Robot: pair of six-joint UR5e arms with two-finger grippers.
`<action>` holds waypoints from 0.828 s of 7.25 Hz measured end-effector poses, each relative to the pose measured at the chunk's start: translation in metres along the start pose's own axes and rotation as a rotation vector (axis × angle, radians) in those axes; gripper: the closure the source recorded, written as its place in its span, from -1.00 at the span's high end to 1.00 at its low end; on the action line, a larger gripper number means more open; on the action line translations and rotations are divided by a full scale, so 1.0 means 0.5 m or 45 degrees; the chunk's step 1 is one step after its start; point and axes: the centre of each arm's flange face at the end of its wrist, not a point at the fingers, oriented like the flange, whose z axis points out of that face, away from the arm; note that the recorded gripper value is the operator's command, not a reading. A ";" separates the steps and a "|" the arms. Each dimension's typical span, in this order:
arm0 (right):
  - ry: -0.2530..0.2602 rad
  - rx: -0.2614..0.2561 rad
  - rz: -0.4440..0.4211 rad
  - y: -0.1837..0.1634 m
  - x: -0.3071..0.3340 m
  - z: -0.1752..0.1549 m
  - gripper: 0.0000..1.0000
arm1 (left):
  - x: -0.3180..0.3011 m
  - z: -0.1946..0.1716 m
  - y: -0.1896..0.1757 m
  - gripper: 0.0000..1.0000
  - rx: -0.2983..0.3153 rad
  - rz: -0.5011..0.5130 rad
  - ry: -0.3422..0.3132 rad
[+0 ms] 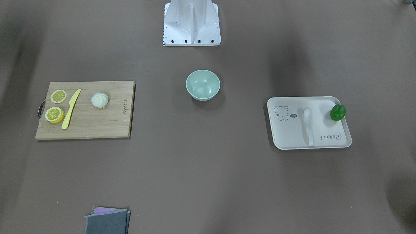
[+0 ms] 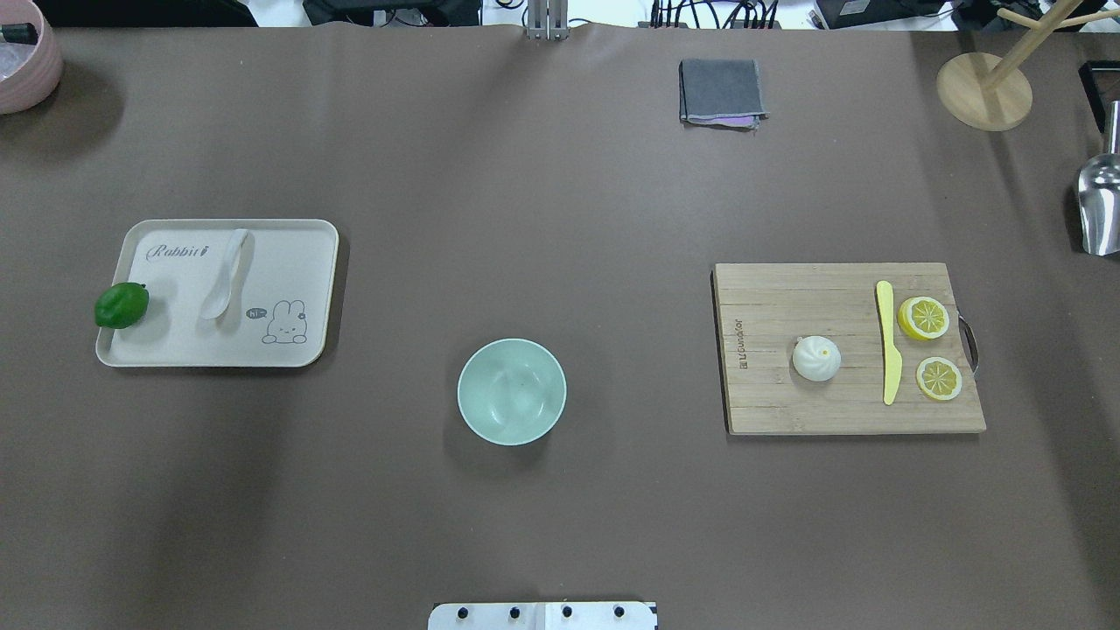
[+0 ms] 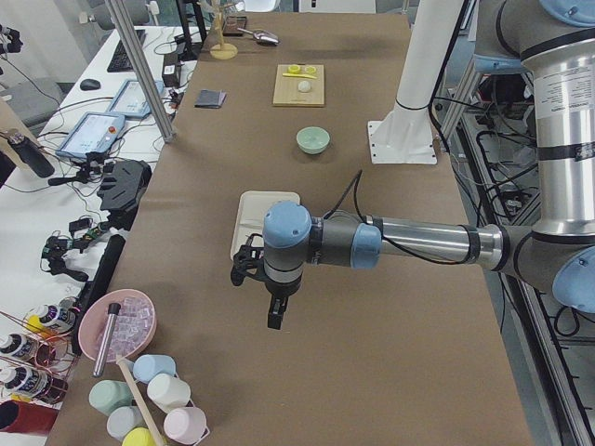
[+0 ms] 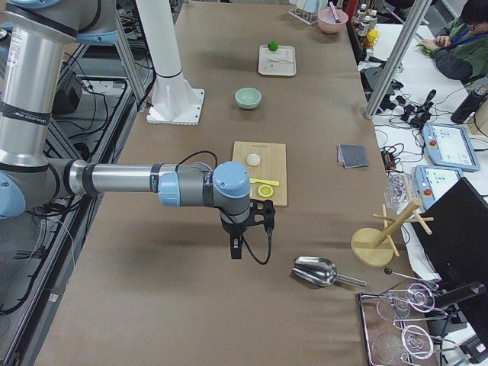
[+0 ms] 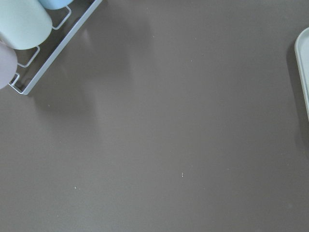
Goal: Put spoon and bun in bowl
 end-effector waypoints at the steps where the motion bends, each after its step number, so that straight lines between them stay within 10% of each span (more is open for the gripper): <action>1: 0.000 0.002 0.000 0.000 0.000 -0.001 1.00 | 0.001 -0.004 0.000 0.97 0.005 0.001 0.000; 6: 0.001 0.087 -0.067 -0.019 -0.056 -0.064 1.00 | 0.049 -0.054 -0.029 0.97 0.086 0.076 -0.005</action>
